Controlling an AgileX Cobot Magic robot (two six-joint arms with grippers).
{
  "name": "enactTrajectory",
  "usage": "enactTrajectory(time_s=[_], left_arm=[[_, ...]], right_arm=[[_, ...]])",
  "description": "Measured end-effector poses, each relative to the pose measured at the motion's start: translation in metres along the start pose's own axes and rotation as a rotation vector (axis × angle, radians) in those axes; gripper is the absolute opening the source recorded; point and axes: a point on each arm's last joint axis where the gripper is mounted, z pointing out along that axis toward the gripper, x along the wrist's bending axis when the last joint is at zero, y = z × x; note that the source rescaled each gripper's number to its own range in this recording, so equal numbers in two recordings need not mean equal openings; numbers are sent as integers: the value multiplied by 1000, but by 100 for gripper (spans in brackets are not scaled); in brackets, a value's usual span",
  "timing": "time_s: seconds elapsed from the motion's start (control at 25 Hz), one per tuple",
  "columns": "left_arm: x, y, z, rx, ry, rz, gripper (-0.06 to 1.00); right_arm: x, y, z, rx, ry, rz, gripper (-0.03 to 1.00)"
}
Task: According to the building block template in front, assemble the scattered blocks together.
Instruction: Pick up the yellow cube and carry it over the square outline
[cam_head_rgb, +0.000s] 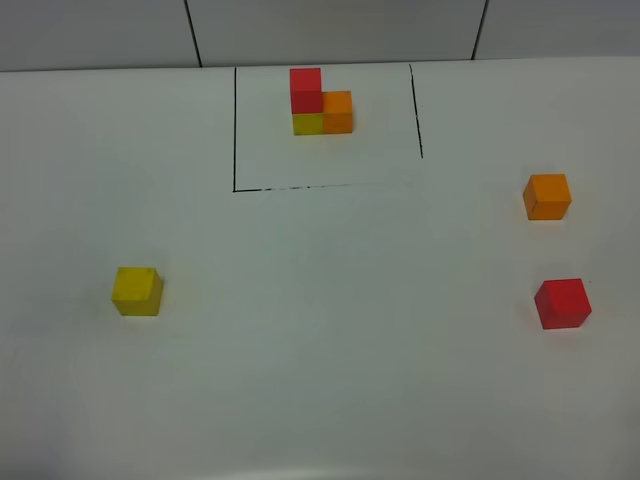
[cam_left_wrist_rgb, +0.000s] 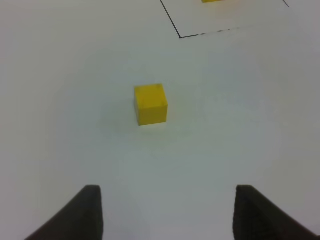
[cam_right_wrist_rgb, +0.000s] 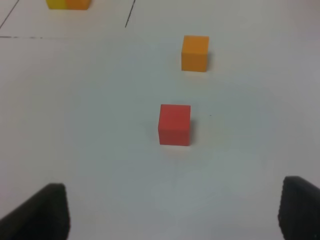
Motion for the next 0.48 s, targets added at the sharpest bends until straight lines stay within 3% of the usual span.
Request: enactTrajectory(time_s=[0.48], left_arm=[[0, 0, 0, 0, 0, 0, 24]], right_arm=[[0, 0, 0, 0, 0, 0, 71]])
